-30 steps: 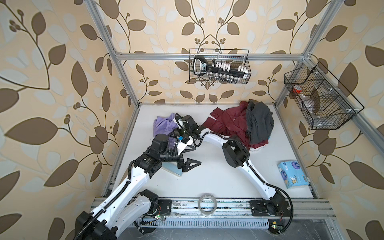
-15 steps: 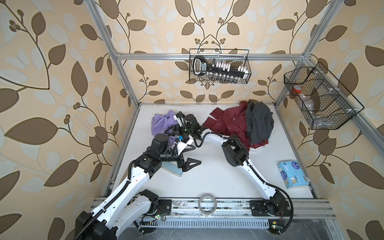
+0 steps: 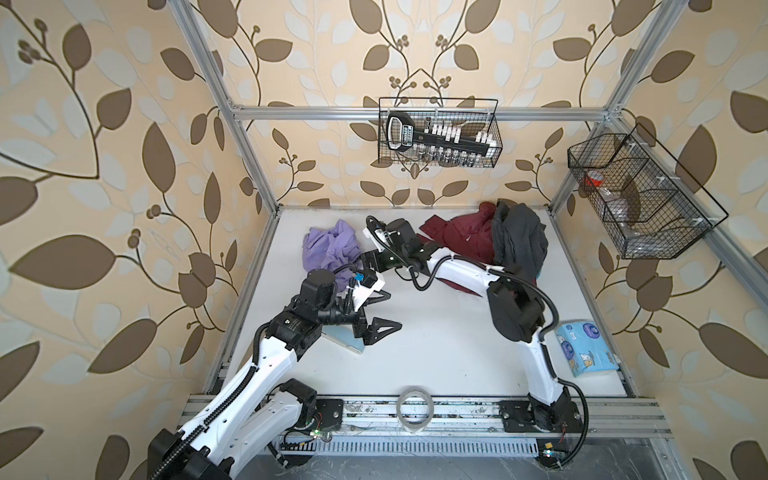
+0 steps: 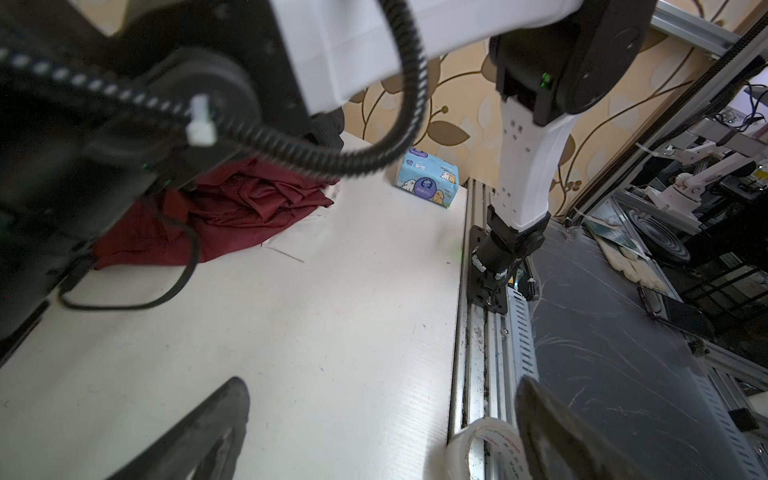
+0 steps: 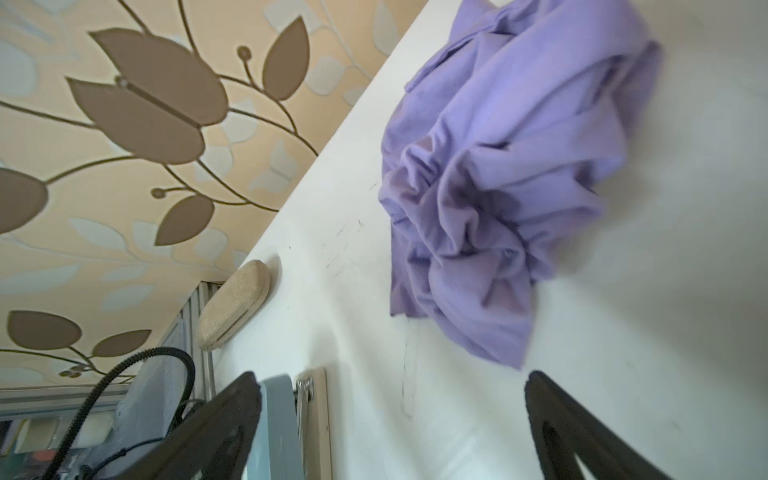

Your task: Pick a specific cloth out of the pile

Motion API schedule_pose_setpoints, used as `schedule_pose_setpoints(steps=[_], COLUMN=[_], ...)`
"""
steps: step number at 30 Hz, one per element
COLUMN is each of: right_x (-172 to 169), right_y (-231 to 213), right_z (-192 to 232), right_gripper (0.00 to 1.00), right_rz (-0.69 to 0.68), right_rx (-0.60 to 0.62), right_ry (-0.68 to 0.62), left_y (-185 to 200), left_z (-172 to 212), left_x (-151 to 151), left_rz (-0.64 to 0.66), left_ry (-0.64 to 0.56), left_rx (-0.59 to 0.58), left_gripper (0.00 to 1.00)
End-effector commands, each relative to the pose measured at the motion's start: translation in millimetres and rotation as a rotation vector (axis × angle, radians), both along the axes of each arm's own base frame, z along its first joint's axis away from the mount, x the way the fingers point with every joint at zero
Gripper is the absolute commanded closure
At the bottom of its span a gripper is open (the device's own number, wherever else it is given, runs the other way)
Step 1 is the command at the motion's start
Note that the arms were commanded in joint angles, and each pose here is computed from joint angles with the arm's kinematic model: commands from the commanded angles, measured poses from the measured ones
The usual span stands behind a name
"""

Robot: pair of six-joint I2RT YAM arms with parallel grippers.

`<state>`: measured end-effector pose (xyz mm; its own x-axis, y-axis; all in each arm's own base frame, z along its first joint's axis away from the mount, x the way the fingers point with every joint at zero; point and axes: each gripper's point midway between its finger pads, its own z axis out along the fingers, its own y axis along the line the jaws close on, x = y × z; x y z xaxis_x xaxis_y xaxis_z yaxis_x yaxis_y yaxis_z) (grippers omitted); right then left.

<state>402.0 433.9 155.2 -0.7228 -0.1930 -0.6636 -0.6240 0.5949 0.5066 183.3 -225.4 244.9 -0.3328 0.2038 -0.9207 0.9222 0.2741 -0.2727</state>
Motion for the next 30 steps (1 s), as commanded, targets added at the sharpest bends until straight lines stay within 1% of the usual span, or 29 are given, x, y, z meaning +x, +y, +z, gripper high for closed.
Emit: schedule_pose_setpoints(steps=[1,6,9,11,13,14,15,17,20,21,22,24,25,27,29,30], right_x=[-6.3,-37.2,-54.5,-62.9,-68.3,-69.5,-70.2,-69.3,-67.6,-67.3,-67.5,-66.4,-65.6,-64.7,-59.2,-56.8], right_y=[-61.3,-142.8,-194.1,-227.5,-262.9,-277.8,-294.9,-326.6,-370.3,-381.9,-391.2,-407.4,-417.2,-434.6,-440.4,-441.9], right_z=[-1.4,12.4,21.3,26.9,34.3,37.9,40.1,43.1,44.1,44.3,41.2,36.5,32.5,24.8,18.0,13.8], right_gripper=[0.00,0.00,0.00,0.00,0.00,0.00,0.00,0.00,0.01,0.00,0.00,0.00,0.00,0.00,0.00,0.00], right_rz=[-0.103,-0.236,-0.341,-0.416,-0.506,-0.546,-0.593,-0.700,-0.879,-0.930,-0.964,-1.026,-1.064,-1.127,-1.124,-1.122], right_rx=[-0.133,-0.257,-0.274,-0.271,-0.267,-0.266,-0.270,-0.288,-0.335,-0.351,-0.372,-0.418,-0.445,-0.495,-0.503,-0.501], right_ry=[-0.021,-0.075,-0.102,-0.121,-0.154,-0.173,-0.195,-0.241,-0.316,-0.344,-0.363,-0.401,-0.413,-0.410,-0.423,-0.436], left_y=[-3.1,-3.9,-3.4,-1.8,2.7,6.5,13.3,35.1,84.8,109.1,130.2,164.0,176.9,198.6,208.2,214.9], left_z=[7.2,7.2,4.2,-0.5,-7.2,-9.3,-12.5,-16.5,-18.2,-17.2,-16.6,-15.9,-17.5,-26.7,-41.1,-45.4], left_x=[-4.4,-5.7,-2.9,2.6,15.3,23.3,35.4,62.5,97.0,106.4,112.2,117.0,117.9,119.1,122.3,124.0], left_rz=[-0.025,-0.028,-0.004,0.036,0.125,0.179,0.264,0.470,0.821,0.966,1.087,1.278,1.348,1.459,1.480,1.514], left_ry=[-0.033,-0.031,-0.030,-0.028,-0.024,-0.030,-0.028,-0.036,-0.077,-0.113,-0.151,-0.232,-0.274,-0.319,-0.369,-0.383], left_rx=[-0.020,-0.018,-0.001,0.024,0.067,0.088,0.114,0.162,0.233,0.262,0.286,0.307,0.305,0.303,0.333,0.323], left_gripper=[0.01,0.01,0.01,0.01,0.01,0.01,0.01,0.01,0.01,0.01,0.01,0.01,0.01,0.01,0.01,0.01])
